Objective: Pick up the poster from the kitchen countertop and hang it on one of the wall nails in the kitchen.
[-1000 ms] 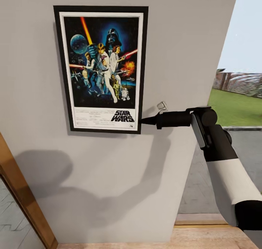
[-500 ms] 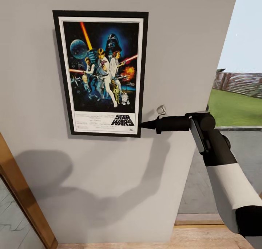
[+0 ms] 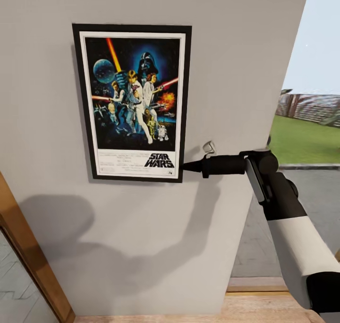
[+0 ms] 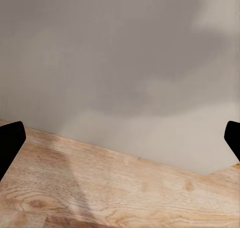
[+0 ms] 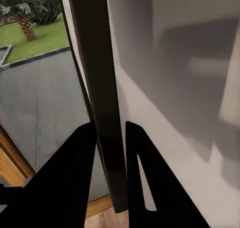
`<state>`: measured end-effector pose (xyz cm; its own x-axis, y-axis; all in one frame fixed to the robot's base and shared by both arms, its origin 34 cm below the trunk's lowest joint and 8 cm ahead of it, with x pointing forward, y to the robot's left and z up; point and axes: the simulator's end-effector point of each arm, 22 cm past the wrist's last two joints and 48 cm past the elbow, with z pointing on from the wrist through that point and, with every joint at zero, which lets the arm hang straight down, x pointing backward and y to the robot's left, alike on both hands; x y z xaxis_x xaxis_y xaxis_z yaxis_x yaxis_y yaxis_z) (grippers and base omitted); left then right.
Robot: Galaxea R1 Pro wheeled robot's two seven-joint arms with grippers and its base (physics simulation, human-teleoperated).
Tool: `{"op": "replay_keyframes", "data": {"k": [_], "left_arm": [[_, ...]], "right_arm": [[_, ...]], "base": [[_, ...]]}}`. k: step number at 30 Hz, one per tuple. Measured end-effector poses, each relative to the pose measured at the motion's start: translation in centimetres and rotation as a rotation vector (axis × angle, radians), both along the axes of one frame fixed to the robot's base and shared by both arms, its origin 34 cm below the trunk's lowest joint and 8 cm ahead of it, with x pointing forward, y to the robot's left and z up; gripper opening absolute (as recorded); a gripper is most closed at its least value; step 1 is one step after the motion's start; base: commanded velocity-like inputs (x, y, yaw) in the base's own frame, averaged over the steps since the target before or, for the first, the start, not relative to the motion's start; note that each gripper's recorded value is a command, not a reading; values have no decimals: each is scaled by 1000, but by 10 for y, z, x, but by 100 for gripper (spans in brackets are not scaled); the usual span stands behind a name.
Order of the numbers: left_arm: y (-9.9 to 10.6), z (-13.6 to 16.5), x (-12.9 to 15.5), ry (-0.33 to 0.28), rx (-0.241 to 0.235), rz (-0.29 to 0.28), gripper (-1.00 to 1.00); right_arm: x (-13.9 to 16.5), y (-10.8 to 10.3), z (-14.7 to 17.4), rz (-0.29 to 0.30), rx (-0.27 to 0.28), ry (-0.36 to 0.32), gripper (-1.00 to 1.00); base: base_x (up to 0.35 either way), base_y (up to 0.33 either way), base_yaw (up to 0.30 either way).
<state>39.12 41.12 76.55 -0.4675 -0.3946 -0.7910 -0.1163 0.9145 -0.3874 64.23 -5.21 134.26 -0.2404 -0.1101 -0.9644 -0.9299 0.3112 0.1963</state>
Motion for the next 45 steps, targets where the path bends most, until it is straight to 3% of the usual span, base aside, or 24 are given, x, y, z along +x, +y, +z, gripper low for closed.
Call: {"op": "replay_keyframes", "data": {"k": [45], "left_arm": [[0,0,0,0,0,1,100]], "right_arm": [[0,0,-2,-1,0,4,-100]], "base": [[0,0,0]]}}
